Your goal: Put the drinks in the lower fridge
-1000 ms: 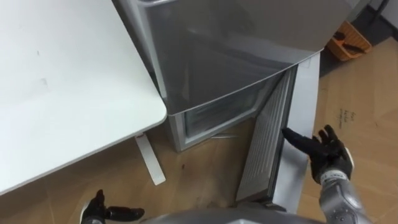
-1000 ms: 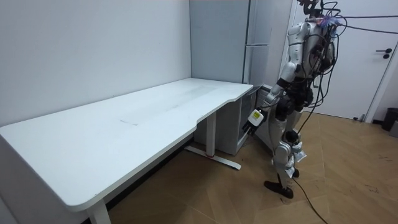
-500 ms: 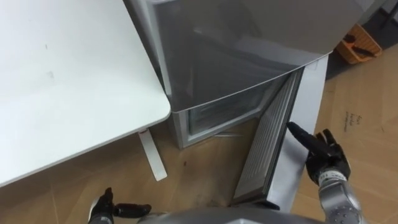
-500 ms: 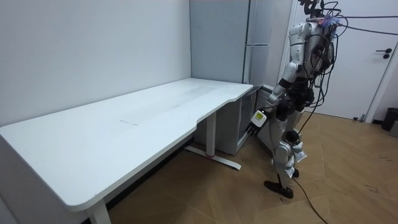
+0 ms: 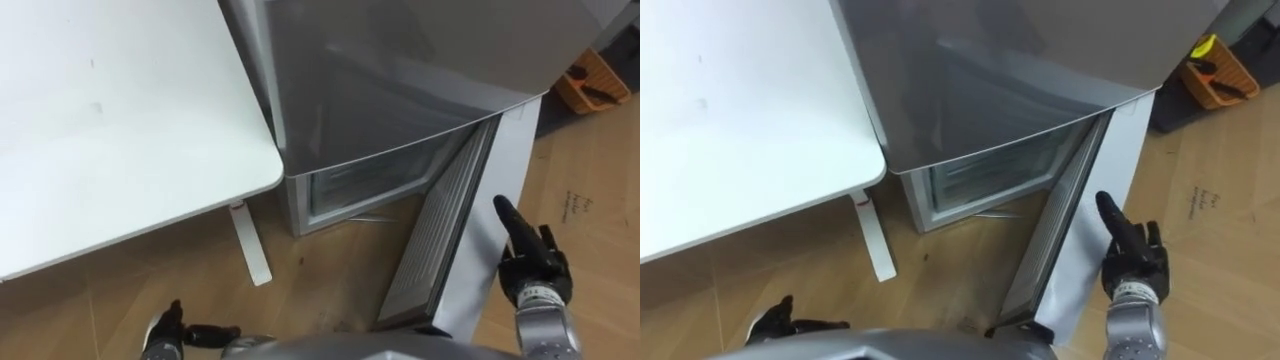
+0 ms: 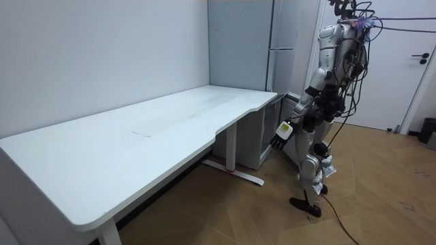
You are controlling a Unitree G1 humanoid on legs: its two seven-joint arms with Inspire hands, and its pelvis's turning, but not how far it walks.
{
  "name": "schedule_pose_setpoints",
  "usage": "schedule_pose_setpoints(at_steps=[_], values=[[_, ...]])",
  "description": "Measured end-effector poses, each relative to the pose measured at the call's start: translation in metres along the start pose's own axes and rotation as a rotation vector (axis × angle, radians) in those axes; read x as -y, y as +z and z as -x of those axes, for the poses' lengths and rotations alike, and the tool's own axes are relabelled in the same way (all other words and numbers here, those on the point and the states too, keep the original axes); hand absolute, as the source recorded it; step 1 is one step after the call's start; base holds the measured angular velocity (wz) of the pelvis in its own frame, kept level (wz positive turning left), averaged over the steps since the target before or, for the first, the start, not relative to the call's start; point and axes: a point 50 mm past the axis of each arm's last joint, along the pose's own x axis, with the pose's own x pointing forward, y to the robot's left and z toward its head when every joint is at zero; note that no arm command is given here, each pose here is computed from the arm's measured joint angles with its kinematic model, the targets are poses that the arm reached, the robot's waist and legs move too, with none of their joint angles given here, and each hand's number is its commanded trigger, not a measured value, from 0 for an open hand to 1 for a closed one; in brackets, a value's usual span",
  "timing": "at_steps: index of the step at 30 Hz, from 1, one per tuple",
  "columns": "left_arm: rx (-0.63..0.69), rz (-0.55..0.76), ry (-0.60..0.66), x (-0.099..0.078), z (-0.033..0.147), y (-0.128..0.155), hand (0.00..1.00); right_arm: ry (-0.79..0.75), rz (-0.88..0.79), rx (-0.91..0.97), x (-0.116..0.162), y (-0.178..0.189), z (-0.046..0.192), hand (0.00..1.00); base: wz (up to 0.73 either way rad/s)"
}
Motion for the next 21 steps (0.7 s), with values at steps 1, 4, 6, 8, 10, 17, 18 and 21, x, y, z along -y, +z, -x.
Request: schedule_pose_setpoints(at_steps=[1,4,6,8,10,17,18,21], values=[[-0.001,-0.016,-0.004,0.001,-0.001,0.001,0.0,0.0,-0.01,0.002,0.0,0.0,0.0,0.0,-0.06],[0.006,-0.025,0.002,0.0,-0.002,0.006,0.0,0.03,0.001,0.008,-0.004,0.0,0.0,0.0,-0.14],[0.007,-0.033,-0.003,0.0,-0.002,0.007,0.0,0.067,0.015,0.006,-0.015,0.0,-0.004,0.0,-0.35],[0.015,-0.056,-0.013,0.0,-0.003,0.012,0.0,0.092,0.019,0.005,-0.023,0.0,-0.008,0.0,-0.26],[0.028,-0.06,-0.016,0.0,-0.004,0.018,0.0,0.124,0.03,-0.011,-0.033,-0.002,-0.013,0.0,-0.22],[0.033,-0.03,0.0,-0.008,-0.002,0.018,0.0,0.358,0.093,-0.236,-0.077,-0.046,-0.008,0.0,0.01],[0.038,-0.015,-0.002,-0.008,-0.002,0.019,0.0,0.385,0.103,-0.255,-0.082,-0.049,-0.006,0.0,0.13],[0.041,0.025,-0.023,0.001,-0.001,0.02,0.0,0.516,0.162,-0.389,-0.102,-0.072,0.003,0.0,0.01]])
